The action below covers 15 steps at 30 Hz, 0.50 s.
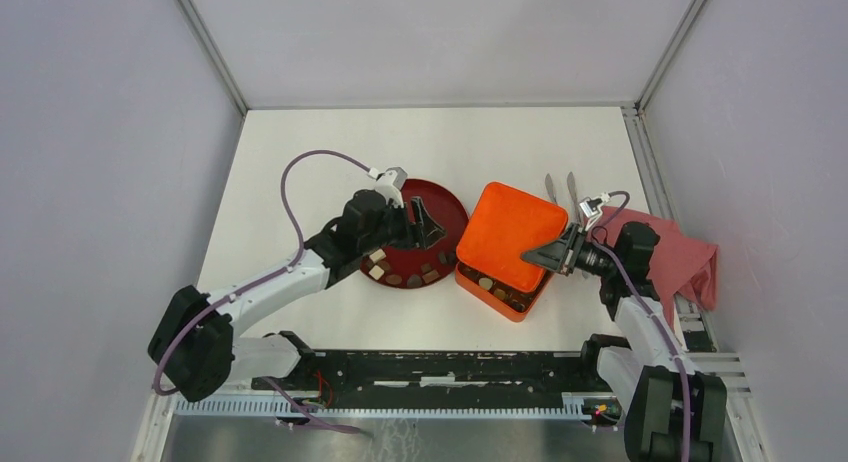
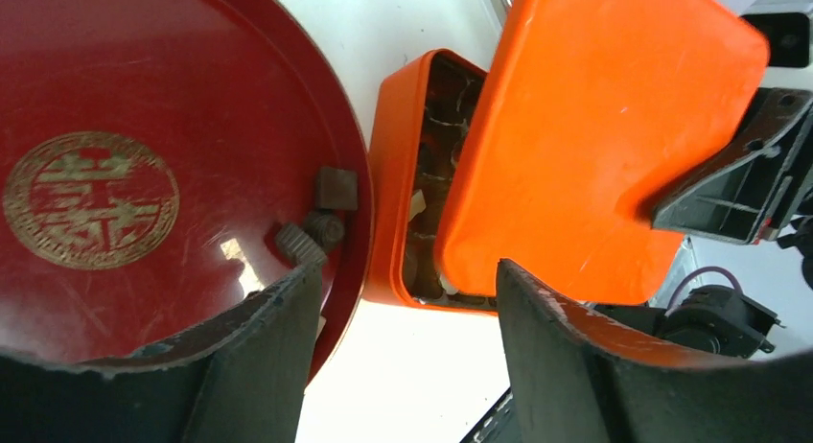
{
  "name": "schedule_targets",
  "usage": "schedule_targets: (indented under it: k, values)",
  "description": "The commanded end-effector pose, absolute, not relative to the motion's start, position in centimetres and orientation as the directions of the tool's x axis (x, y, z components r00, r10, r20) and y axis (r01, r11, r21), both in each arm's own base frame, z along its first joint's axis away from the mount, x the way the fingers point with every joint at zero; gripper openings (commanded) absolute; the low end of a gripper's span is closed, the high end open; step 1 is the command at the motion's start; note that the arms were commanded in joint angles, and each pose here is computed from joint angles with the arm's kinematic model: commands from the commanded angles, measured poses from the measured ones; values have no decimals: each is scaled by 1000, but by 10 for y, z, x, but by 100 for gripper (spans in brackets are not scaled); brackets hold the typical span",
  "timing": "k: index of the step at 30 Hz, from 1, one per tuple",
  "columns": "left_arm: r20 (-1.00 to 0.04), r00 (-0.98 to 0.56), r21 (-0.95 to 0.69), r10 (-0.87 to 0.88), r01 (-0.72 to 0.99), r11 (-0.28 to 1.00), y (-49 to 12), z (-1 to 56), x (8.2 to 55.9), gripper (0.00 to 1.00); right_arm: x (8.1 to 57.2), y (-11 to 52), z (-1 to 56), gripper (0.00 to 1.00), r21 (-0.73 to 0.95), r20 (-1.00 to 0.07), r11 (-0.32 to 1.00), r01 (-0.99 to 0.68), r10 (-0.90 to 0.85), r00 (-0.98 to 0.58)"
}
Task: Pack the chocolate
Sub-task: Close the box lid on the packing box.
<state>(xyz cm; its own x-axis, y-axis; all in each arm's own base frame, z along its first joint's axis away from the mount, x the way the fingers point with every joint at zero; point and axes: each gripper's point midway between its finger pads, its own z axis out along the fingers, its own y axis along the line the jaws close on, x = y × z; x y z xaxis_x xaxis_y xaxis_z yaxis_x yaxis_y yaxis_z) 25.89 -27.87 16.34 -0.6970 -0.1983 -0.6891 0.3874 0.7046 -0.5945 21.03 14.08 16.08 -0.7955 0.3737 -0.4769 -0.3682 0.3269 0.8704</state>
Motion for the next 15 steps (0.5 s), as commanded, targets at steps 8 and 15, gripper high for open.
schedule_targets:
  k: [8, 15]
  values:
    - [-719, -687, -586, -104, 519, 622, -320, 170, 277, 63, 192, 159, 138, 0, 912, -395, 261, -316, 357, -846]
    - [-691, -720, -572, -64, 491, 656, -324, 143, 283, 58, 188, 159, 133, 0, 925, -357, 264, -274, 352, -865]
